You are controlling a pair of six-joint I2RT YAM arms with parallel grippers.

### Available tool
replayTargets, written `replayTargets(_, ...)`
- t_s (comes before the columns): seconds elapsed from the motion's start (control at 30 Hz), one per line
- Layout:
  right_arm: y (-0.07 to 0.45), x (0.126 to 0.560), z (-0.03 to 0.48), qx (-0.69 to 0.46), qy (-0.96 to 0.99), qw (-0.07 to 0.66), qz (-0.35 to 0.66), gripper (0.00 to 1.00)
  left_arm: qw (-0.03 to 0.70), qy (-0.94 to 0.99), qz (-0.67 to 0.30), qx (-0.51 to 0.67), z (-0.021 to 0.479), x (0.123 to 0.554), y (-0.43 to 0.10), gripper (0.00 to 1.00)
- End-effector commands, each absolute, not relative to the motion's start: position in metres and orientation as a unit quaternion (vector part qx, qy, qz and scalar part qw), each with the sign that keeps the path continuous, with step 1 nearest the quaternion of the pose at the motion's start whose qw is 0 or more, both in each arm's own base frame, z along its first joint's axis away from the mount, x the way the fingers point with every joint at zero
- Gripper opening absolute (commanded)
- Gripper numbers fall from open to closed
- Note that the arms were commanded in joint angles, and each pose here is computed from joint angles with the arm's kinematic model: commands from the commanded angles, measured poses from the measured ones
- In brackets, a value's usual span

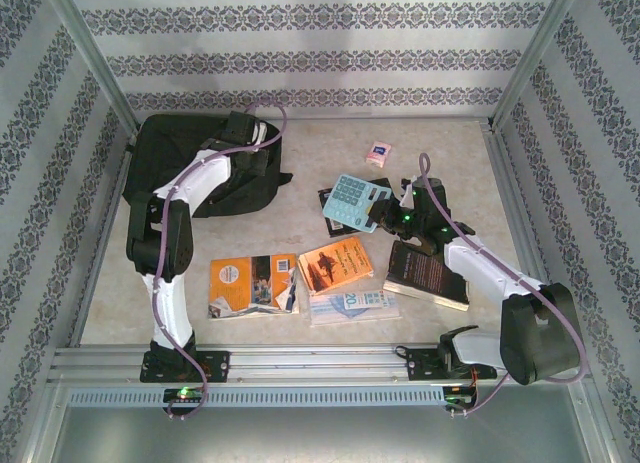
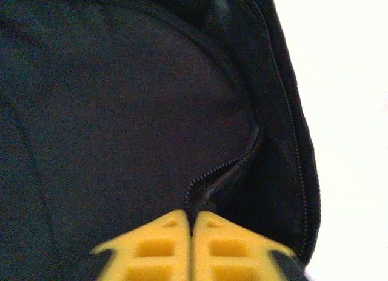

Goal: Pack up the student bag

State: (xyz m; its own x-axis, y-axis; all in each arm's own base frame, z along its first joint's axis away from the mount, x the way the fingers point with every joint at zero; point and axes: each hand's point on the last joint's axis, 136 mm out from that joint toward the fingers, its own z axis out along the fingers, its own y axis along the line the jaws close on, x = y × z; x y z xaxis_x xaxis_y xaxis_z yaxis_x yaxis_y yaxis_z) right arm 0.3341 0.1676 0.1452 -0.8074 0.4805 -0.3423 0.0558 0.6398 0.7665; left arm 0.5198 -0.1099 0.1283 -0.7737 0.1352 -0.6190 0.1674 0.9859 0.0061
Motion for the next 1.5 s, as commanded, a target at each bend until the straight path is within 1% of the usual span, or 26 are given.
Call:
replayTargets(0.0,0.169,0.340,0.163,0.148,0.849,0.292,0.416,0.01,0.338,0.936,-0.060,0.080,0.140,0.520,-0.116,0.00)
replayTargets(0.2,0.179,0.341,0.177,0.130,0.850,0.297,0.415,0.01,0.402,0.905,-0.126,0.061,0.205,0.502,-0.131,0.00)
replayTargets(0.37,0.192,0.343,0.193,0.112,0.846,0.304,0.424,0.02,0.441,0.878,-0.166,0.085,0.255,0.463,-0.157,0.00)
replayTargets(0.5,0.203,0.344,0.211,0.094,0.842,0.308,0.434,0.04,0.466,0.859,-0.194,0.091,0.278,0.428,-0.168,0.00)
replayTargets(0.6,0.212,0.344,0.226,0.090,0.834,0.304,0.451,0.06,0.491,0.834,-0.240,0.074,0.296,0.406,-0.170,0.00)
replayTargets(0.77,0.224,0.349,0.231,0.105,0.832,0.280,0.467,0.07,0.487,0.810,-0.322,0.062,0.300,0.371,-0.180,0.00)
replayTargets(0.87,0.234,0.356,0.221,0.118,0.843,0.251,0.460,0.06,0.482,0.803,-0.344,0.059,0.294,0.355,-0.181,0.00)
replayTargets(1.0,0.265,0.370,0.216,0.112,0.844,0.214,0.479,0.07,0.450,0.810,-0.369,0.066,0.279,0.340,-0.187,0.00)
replayTargets(1.03,0.272,0.373,0.217,0.108,0.845,0.210,0.480,0.06,0.444,0.814,-0.369,0.065,0.276,0.339,-0.187,0.07)
replayTargets(1.13,0.295,0.388,0.214,0.096,0.849,0.201,0.480,0.04,0.440,0.832,-0.333,0.056,0.270,0.343,-0.178,0.40)
replayTargets(1.17,0.300,0.392,0.214,0.093,0.848,0.198,0.483,0.03,0.441,0.837,-0.320,0.056,0.271,0.345,-0.175,0.49)
replayTargets(1.2,0.307,0.394,0.217,0.086,0.845,0.197,0.490,0.03,0.443,0.841,-0.307,0.053,0.274,0.349,-0.172,0.55)
replayTargets(1.27,0.314,0.397,0.221,0.079,0.842,0.198,0.495,0.02,0.449,0.849,-0.275,0.046,0.280,0.358,-0.163,0.66)
replayTargets(1.3,0.316,0.398,0.223,0.076,0.841,0.201,0.497,0.02,0.450,0.855,-0.255,0.039,0.281,0.364,-0.158,0.69)
replayTargets(1.37,0.320,0.396,0.229,0.067,0.838,0.209,0.500,0.02,0.452,0.864,-0.219,0.038,0.284,0.376,-0.151,0.72)
replayTargets(1.47,0.322,0.392,0.234,0.053,0.838,0.217,0.498,0.02,0.453,0.877,-0.161,0.029,0.287,0.397,-0.139,0.79)
